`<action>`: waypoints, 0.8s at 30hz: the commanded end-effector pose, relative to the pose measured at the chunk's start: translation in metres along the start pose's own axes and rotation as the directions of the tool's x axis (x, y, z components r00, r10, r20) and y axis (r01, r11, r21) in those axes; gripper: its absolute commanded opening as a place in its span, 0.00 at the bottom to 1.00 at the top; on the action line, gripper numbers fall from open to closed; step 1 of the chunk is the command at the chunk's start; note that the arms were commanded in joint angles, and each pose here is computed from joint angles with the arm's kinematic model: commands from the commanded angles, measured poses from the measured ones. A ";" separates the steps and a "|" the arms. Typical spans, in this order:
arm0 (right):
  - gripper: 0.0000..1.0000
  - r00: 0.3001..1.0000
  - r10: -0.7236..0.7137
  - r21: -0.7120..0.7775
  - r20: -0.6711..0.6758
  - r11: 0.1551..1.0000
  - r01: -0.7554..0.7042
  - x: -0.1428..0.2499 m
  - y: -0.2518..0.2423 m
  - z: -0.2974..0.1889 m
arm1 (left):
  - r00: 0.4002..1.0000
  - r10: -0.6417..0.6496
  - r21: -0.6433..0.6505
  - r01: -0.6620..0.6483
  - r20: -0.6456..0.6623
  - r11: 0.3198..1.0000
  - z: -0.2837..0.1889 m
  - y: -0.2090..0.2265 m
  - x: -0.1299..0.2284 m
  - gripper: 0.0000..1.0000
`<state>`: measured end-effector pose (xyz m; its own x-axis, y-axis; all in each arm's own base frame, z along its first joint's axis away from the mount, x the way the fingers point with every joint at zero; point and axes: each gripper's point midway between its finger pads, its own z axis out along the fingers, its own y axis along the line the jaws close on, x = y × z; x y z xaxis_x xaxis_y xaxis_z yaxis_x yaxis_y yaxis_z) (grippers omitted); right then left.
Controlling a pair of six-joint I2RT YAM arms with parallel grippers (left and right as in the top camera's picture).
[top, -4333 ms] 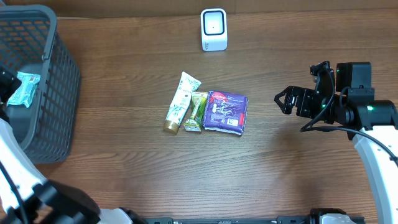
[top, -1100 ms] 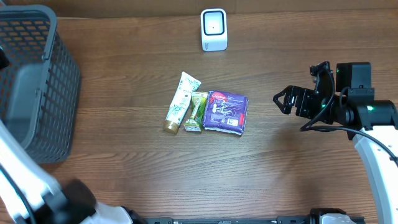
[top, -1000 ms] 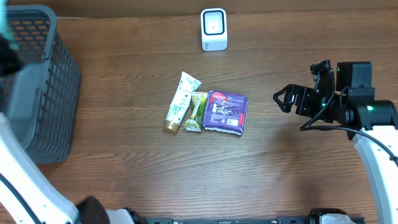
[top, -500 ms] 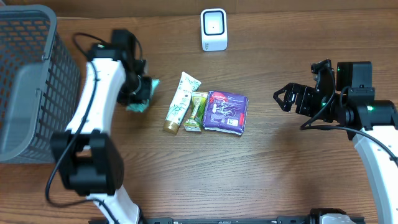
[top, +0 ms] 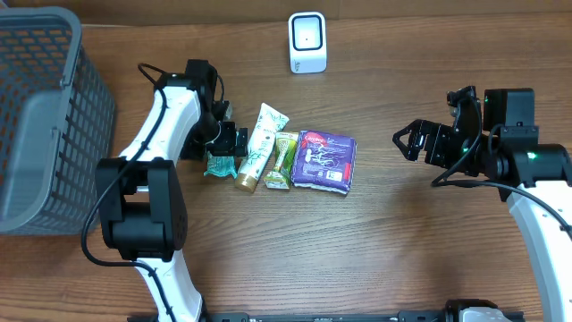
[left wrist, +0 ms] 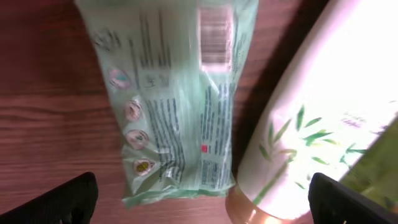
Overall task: Scan the item barcode
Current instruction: 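Place the mint-green wipes pack left of the Pantene tube, lift left gripper, then move the right gripper to the purple pad pack and grasp it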
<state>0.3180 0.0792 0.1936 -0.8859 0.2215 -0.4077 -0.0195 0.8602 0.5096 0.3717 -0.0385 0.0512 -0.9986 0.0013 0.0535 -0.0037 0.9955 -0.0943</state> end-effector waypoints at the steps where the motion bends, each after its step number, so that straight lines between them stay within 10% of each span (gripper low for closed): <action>1: 1.00 0.999 0.011 -0.003 -0.035 1.000 -0.012 0.011 -0.004 0.008 | 0.980 -0.001 0.048 -0.009 0.197 0.999 -0.068 -0.014 -0.026 1.00; 4: 0.80 0.999 0.000 -0.008 -0.052 1.000 -0.001 0.011 -0.002 0.018 | 0.931 0.014 0.095 -0.052 0.364 0.994 -0.129 -0.028 -0.035 1.00; 14: 0.90 0.966 -0.256 -0.004 -0.027 0.967 0.256 -0.007 0.038 0.056 | 0.762 0.034 0.105 -0.133 0.647 0.986 -0.251 -0.043 0.003 1.00; 24: 0.90 0.868 -0.438 -0.037 -0.233 0.896 0.442 -0.046 0.045 0.094 | 0.768 0.034 0.105 -0.131 0.640 0.986 -0.248 -0.042 0.003 1.00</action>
<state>0.3880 0.1455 0.1743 -0.9045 -0.1744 -0.3891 -0.3195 0.8815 0.3476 0.3808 -0.0551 0.2989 -0.8040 -0.0100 -0.5945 0.1256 0.9744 -0.1864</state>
